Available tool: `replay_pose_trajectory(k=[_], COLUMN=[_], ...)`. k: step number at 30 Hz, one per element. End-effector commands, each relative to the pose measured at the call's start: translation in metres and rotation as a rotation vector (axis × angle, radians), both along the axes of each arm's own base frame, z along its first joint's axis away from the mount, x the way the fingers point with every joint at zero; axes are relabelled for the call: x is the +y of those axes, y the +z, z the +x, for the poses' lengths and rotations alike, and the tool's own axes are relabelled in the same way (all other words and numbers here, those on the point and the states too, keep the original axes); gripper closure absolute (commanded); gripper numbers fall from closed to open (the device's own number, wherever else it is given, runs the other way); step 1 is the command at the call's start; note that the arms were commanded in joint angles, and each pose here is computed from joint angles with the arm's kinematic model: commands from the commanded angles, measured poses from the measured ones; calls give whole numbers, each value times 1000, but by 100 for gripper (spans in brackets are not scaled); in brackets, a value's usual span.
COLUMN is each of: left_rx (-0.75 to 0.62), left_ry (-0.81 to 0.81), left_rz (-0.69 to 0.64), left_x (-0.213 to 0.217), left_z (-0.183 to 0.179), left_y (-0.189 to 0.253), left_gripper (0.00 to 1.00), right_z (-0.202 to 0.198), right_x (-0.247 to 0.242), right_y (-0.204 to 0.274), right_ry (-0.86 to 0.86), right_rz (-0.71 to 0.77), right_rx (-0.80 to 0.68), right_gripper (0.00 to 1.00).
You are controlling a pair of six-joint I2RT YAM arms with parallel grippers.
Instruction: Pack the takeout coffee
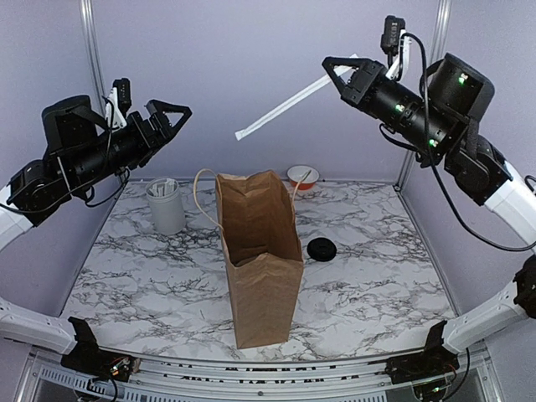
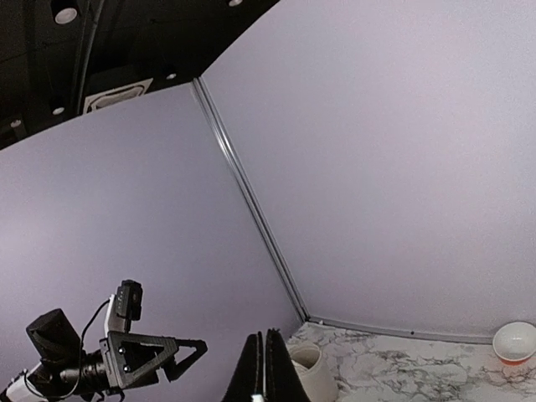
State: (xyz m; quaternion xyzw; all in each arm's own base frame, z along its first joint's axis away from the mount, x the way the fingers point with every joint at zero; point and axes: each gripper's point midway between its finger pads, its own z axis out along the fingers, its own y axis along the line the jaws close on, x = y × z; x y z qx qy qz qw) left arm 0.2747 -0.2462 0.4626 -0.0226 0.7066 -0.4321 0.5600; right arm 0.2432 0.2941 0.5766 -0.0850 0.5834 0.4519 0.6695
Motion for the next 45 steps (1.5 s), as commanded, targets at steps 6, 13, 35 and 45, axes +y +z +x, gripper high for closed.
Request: replay_pose_trajectory(k=[6,13,35,45], left_rx=[63,81,92,89], left_ry=[139,135,151,153], left_rz=[215,236,269,266], left_x=[38,35,39,42], left_z=[0,2,2,0], left_y=[-48,-61,-75,-76], left_gripper=[1,1,1,1], right_z=[-13,-9,-5,-4], right_x=[68,95,117,122], right_y=[-101,-157,-186,-177], right_ry=[73,90,108,109], right_rz=[-564,-762,-865,-849], right_rx=[169,241,252,242], right_gripper=[100,100,92,85])
